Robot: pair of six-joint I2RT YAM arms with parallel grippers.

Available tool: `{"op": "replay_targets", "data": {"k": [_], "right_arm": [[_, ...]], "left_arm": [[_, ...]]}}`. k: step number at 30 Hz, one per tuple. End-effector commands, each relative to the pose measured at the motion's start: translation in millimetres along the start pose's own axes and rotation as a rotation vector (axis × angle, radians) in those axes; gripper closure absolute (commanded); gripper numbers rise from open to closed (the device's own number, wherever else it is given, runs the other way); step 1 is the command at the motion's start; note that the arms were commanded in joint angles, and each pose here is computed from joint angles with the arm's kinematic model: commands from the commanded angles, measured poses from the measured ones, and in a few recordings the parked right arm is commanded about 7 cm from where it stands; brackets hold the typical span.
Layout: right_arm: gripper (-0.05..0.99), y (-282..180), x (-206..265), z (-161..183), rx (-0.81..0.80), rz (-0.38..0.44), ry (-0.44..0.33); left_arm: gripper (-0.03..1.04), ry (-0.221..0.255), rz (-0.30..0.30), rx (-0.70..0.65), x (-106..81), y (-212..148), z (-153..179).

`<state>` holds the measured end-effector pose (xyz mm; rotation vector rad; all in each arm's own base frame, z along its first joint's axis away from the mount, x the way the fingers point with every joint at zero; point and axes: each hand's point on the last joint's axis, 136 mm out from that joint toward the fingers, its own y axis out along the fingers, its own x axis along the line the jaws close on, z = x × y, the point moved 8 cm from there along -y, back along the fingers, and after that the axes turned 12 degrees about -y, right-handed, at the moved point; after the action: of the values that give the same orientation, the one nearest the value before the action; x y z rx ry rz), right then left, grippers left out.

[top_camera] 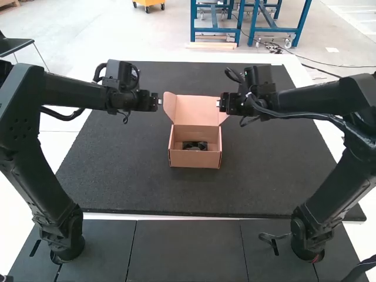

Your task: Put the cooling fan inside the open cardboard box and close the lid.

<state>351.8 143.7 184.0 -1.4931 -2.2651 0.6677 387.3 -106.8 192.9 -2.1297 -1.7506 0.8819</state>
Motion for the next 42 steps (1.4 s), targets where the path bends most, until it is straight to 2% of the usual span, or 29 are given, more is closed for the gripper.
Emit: {"op": "replay_targets", "data": {"k": [1, 6, 12, 20, 40, 42], "right_arm": [[0.10, 1, -6, -15, -0.041, 0.008, 0.001], [0.13, 5, -6, -14, -0.044, 0.003, 0.003], [0.13, 8, -6, -16, -0.050, 0.003, 0.004], [0.30, 10, -5, -20, -0.067, -0.002, 0.014], [0.32, 9, -6, -21, -0.073, 0.001, 0.015], [0.36, 9, -6, -21, -0.071, 0.001, 0.015]], "left_arm": [[0.05, 0.007, 0.075, -0.021, -19.1, -1, -13], [0.05, 0.020, 0.124, -0.022, -32.0, -2, -15], [0.05, 0.020, 0.141, -0.030, -36.3, -3, -18], [0.05, 0.019, 0.135, -0.019, -34.9, -3, -15], [0.05, 0.029, 0.154, -0.004, -44.3, -3, -10], [0.05, 0.031, 0.156, -0.002, -45.4, -3, -9]]}}
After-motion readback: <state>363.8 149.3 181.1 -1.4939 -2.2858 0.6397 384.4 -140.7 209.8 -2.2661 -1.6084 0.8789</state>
